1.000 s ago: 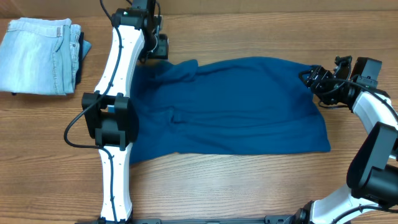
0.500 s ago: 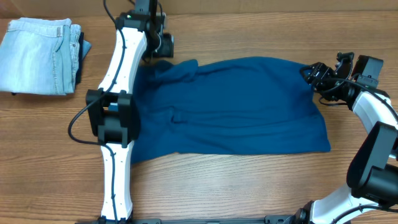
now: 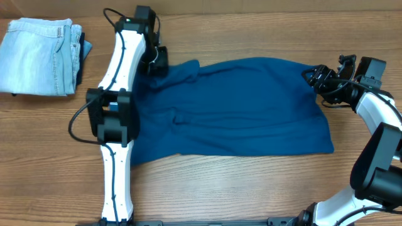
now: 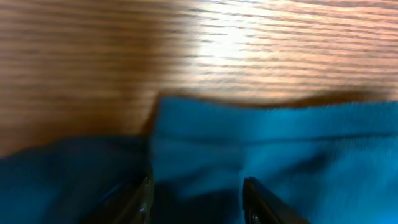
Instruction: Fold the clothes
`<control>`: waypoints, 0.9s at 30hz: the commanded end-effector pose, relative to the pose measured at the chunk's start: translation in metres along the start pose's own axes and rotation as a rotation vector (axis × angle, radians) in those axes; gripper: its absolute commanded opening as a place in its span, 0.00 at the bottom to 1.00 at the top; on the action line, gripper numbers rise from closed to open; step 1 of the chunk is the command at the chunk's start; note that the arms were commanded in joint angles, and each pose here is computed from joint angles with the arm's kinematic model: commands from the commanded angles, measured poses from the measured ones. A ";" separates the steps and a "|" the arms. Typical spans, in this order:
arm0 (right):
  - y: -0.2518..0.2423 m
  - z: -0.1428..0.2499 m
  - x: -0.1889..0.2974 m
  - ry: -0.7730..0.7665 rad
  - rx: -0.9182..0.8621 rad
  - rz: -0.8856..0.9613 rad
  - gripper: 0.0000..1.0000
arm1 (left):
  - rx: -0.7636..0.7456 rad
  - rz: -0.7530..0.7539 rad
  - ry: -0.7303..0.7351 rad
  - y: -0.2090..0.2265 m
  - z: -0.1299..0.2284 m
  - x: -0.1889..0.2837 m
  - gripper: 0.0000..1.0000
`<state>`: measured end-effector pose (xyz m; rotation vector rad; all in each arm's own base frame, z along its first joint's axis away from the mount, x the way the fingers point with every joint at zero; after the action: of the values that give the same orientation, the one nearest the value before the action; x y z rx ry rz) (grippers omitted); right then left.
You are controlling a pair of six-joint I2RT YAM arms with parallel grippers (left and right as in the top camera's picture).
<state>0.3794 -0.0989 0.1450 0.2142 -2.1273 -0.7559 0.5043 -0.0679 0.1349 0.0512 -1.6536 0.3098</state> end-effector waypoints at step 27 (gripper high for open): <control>0.001 0.000 -0.002 0.013 0.003 -0.009 0.77 | 0.210 -0.070 -0.020 0.011 0.019 0.025 0.63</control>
<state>0.3777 -0.0982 0.1438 0.2124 -2.1110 -0.7597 0.4854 -0.0555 0.1773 0.2748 -1.6874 0.3937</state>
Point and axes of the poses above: each gripper's point midway between its finger pads, its own x axis back along the fingers, its own y axis along the line the jaws close on, z = x × y, the point moved 10 cm from there along x, back along the fingers, and after that the axes turned 8 degrees about x, right-handed, at the moved point
